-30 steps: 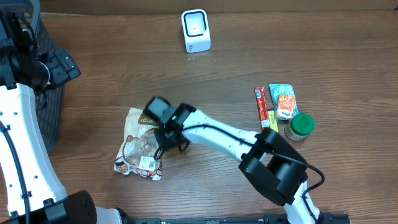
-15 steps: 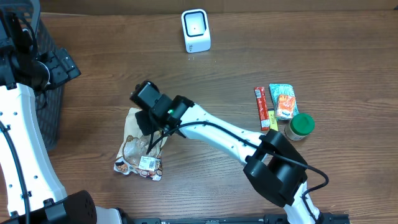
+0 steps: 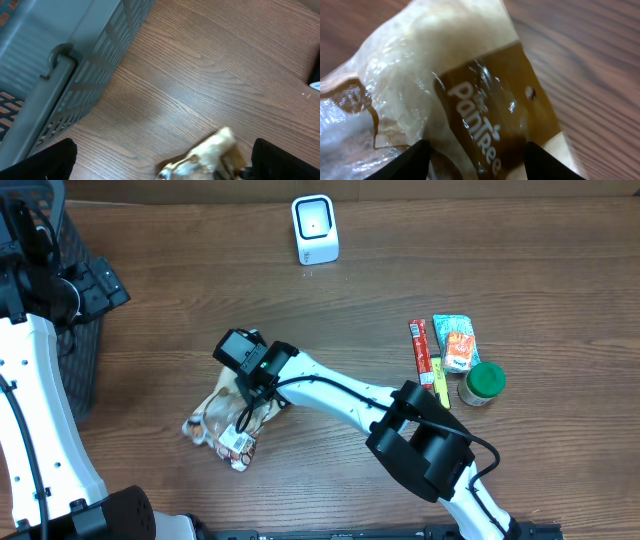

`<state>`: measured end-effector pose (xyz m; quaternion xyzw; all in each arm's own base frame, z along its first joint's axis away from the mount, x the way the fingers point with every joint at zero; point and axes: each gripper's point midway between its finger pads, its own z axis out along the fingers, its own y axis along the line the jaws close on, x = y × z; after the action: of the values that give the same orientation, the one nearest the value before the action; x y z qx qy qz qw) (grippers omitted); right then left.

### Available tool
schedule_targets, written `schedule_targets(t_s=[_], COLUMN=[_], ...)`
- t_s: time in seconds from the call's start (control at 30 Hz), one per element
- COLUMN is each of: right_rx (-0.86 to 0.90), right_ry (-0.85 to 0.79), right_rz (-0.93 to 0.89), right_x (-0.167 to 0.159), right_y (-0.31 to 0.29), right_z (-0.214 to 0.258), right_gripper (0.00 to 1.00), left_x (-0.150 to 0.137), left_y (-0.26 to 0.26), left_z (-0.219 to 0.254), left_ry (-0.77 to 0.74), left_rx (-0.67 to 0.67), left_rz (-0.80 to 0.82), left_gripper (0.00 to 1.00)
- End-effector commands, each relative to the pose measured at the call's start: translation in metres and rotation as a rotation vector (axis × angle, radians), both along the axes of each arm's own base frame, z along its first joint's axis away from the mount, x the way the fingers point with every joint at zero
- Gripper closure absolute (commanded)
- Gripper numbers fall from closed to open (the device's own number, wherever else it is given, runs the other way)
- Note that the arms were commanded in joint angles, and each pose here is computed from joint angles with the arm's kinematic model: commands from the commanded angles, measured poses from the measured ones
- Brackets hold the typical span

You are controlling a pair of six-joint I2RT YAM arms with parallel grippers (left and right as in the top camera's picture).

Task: Scan the item barcode
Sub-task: 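Close the right gripper on the brown-labelled bag's edge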

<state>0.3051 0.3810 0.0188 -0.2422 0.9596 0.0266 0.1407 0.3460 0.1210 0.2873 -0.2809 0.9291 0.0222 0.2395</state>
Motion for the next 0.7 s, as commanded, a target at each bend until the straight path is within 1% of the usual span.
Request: schedule_targets(t_s=[0.0,0.1,0.17,0.27,0.33,0.37,0.53,0.6,0.67], right_rx=[-0.161,-0.201,-0.184,-0.066,0.014,0.028,0.102,0.118,0.108], right_ry=[-0.039,0.015,0.067,0.168,0.198,0.190,0.125,0.096,0.085], right_rz=[-0.121,-0.219,-0.250,-0.272,-0.260,-0.271,-0.309,-0.269,-0.214], right_x=[0.020,0.023,0.024,0.025,0.030,0.035,0.054,0.055,0.053], right_y=[-0.052,-0.081,-0.090,-0.084,-0.079,-0.082,-0.093,-0.093,-0.094], right_z=[-0.009,-0.010,-0.010,-0.007,0.004,0.012,0.064,0.079,0.084], right_gripper=[0.39,0.39,0.38,0.38,0.38,0.36,0.33,0.31,0.28], left_x=[0.003,0.003,0.003,0.003,0.003,0.003,0.003,0.003,0.003], left_y=[-0.001,-0.001,-0.001,-0.001,-0.001,-0.001,-0.001,-0.001,-0.001], left_z=[0.004,0.004,0.004,0.004,0.004,0.004,0.004,0.004,0.004], left_ry=[-0.012,-0.012,-0.011,-0.012,-0.012,-0.012,-0.011,-0.011,-0.011], left_rx=[0.004,0.004,0.004,0.004,0.004,0.004,0.004,0.004,0.004], left_rz=[-0.011,-0.010,-0.010,-0.010,-0.011,-0.010,-0.010,-0.011,-0.010], left_gripper=[0.00,0.00,0.00,0.00,0.00,0.00,0.00,0.00,0.00])
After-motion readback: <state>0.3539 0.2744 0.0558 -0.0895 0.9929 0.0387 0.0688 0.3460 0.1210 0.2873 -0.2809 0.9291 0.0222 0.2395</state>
